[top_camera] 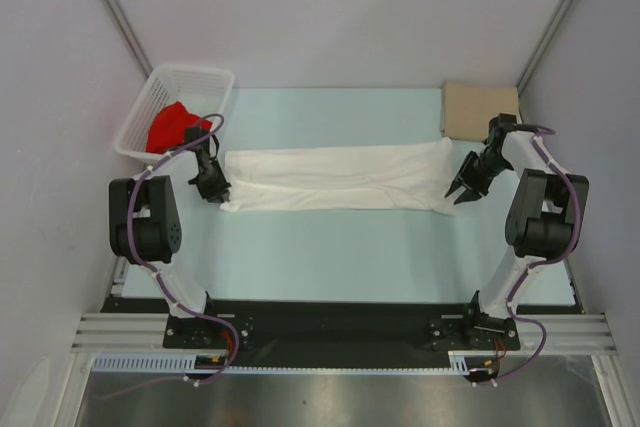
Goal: Fold and stack the t-shirts
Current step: Fold the tshirt
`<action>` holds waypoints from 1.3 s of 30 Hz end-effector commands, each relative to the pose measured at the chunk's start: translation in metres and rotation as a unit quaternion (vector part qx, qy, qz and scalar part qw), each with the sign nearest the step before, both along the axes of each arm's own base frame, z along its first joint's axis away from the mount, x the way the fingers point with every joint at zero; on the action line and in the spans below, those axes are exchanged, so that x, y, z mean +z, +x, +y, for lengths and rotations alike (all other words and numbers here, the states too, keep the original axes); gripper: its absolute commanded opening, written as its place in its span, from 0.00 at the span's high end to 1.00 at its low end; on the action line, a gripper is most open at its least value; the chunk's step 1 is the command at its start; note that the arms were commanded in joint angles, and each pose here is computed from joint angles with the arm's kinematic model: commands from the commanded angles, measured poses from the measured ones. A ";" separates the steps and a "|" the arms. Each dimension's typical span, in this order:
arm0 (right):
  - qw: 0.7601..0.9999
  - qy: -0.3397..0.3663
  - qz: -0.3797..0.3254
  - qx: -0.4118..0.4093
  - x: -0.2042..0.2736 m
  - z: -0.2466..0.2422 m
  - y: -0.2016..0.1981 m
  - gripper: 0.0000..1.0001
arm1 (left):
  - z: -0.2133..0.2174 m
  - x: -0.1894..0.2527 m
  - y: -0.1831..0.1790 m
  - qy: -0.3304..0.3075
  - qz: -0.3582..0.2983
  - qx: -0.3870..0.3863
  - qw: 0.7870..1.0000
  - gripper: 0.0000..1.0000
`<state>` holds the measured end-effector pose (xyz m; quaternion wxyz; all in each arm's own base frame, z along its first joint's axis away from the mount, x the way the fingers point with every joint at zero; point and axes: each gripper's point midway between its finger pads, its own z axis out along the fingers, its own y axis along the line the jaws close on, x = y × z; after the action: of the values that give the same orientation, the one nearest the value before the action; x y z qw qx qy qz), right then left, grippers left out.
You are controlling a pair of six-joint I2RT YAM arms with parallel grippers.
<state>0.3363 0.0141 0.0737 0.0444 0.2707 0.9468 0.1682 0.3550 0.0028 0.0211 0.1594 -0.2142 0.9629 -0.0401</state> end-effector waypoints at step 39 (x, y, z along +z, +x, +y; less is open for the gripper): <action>0.957 -0.272 0.093 0.035 -0.044 -0.071 -0.043 1.00 | 0.021 -0.014 -0.071 0.014 0.096 0.116 0.988 1.00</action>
<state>0.2941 -0.0371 0.0206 0.0111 0.2271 0.9713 -0.0694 0.3258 0.0183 0.0159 0.1379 -0.2921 0.9463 -0.0151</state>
